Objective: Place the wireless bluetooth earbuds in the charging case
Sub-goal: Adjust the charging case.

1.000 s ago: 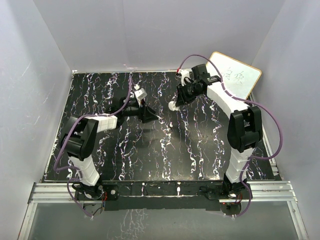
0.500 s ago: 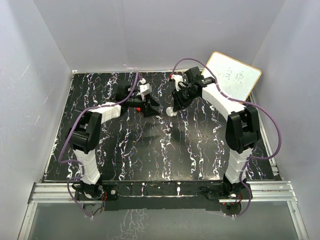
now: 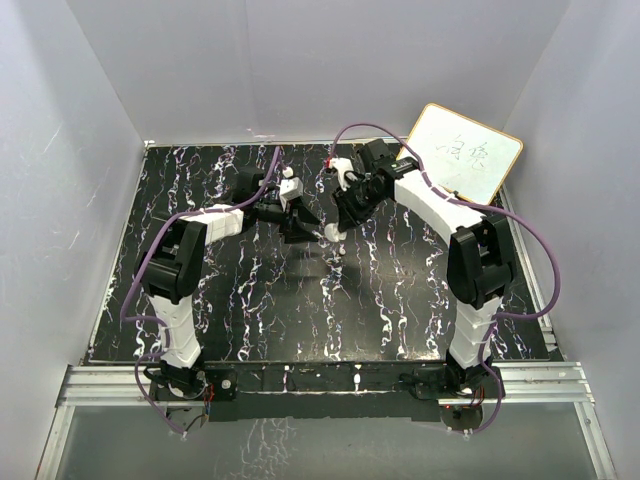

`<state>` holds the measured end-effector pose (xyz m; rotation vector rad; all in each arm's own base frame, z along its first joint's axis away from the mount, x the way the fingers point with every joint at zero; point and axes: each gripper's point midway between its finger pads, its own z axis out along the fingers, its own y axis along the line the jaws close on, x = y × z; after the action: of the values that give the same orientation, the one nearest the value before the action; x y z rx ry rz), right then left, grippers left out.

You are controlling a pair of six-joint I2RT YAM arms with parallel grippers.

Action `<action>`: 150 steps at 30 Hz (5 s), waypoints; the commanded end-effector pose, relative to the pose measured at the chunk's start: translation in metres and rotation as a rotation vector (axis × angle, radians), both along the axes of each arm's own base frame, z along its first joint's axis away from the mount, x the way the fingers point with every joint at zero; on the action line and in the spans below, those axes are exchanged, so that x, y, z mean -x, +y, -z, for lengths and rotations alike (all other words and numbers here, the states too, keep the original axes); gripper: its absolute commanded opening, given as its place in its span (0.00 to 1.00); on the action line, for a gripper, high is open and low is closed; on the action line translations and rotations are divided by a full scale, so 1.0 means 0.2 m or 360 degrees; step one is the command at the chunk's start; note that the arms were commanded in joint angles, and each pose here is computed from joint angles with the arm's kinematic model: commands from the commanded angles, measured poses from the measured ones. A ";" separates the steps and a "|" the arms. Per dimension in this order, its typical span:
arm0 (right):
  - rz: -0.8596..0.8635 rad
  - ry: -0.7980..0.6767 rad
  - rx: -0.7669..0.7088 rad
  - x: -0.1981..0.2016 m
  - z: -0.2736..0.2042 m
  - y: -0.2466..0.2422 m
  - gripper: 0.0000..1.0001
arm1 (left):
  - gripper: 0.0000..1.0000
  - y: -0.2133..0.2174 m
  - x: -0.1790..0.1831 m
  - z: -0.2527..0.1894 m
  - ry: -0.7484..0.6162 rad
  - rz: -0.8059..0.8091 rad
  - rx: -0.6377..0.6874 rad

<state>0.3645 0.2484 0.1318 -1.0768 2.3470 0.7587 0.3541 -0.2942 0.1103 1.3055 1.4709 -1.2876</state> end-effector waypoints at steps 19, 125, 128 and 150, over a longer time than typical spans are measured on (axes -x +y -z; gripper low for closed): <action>-0.0142 -0.0131 -0.0066 -0.01 -0.14 0.12 0.05 | 0.50 -0.07 0.05 -0.14 -0.0123 0.0219 0.0149; 0.0322 -0.0617 -0.1408 0.10 -0.64 0.10 0.51 | 0.00 0.11 0.27 -0.76 -0.0661 -0.0549 0.0863; 0.0519 -0.0577 -0.1387 0.06 -0.60 0.08 0.49 | 0.00 0.11 0.26 -0.76 -0.0658 -0.0575 0.0869; 0.1004 -0.0517 -0.1144 -0.08 -0.40 0.09 0.51 | 0.00 0.09 0.23 -0.74 -0.0575 -0.0579 0.0873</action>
<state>0.3641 0.2574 0.1896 -0.1467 1.7895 0.9955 0.3154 -0.2776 0.2112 0.7790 1.1818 -1.1035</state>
